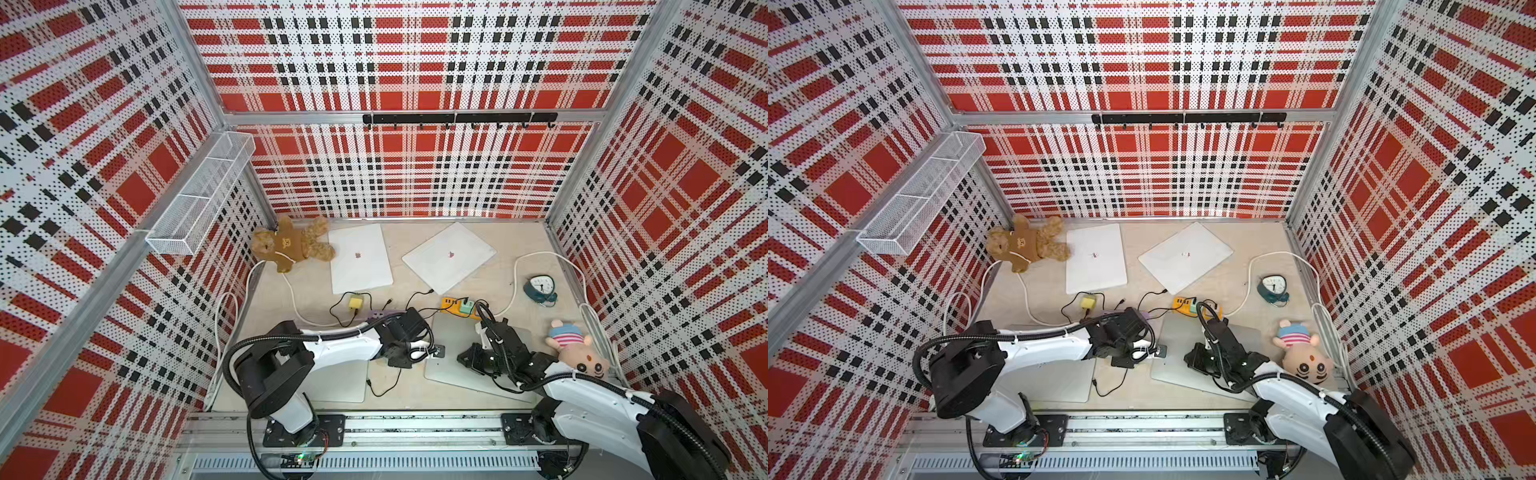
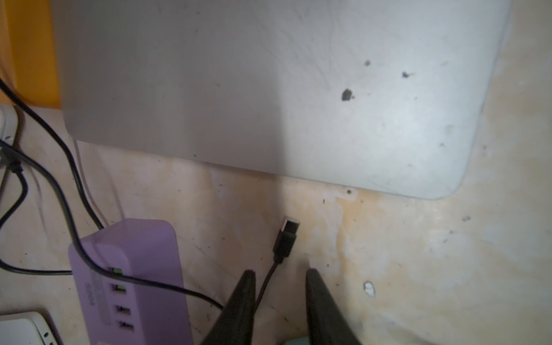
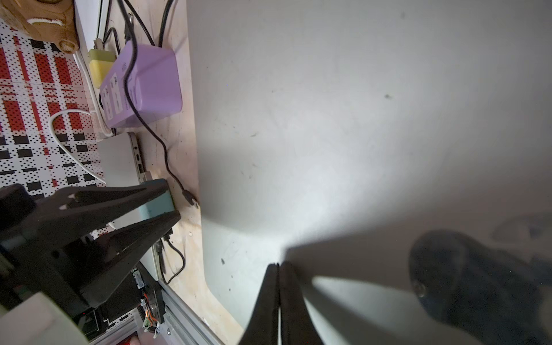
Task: Unplug the laptop charger
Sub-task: Remove the charging cable from the laptop, then remove the plug from the socket.
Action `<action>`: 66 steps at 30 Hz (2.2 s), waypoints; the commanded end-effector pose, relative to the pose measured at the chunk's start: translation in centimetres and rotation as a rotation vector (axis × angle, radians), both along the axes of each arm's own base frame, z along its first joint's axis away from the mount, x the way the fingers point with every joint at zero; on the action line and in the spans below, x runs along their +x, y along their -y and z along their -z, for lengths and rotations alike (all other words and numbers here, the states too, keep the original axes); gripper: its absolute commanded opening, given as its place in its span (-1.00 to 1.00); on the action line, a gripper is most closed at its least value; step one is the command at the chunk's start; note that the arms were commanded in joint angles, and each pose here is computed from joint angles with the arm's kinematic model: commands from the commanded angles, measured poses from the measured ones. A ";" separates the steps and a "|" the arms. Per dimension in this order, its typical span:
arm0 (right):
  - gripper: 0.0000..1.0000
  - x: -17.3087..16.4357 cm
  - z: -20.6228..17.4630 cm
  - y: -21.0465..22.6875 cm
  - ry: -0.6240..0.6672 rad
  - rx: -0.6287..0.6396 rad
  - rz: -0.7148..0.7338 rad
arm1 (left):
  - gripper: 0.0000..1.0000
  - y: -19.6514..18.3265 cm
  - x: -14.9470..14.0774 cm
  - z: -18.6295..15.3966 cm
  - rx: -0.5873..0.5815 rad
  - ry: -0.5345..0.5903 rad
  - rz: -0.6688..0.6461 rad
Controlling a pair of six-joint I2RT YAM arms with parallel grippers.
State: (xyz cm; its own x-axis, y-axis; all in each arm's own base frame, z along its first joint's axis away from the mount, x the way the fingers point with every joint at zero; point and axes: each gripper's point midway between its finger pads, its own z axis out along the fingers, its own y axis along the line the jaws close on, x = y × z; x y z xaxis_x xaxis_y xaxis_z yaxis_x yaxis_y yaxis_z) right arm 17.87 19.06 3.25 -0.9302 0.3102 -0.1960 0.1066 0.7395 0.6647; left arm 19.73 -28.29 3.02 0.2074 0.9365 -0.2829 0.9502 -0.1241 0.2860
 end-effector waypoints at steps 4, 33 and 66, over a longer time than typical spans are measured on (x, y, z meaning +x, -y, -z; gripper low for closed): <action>-0.85 0.2 -0.2 0.8 0.003 -0.041 0.022 | -0.21 1.0 0.4 -2.4 -0.100 0.023 -0.011; -0.63 6.5 -13.6 6.4 0.280 -0.413 0.220 | -0.68 4.0 13.5 -14.9 -0.918 -0.176 -0.769; -0.34 8.7 -13.6 9.5 0.268 -0.435 0.267 | -1.00 12.3 16.1 -6.0 -0.843 -0.644 -0.945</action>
State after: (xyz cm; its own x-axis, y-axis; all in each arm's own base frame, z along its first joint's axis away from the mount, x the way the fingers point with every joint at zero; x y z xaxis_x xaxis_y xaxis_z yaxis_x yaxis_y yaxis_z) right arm 26.64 9.70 17.11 -0.7294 0.3643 -0.5790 0.1981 0.9226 0.3310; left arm 36.04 -39.40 8.84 -0.7704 0.1509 -0.6194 0.5560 0.6345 -0.5369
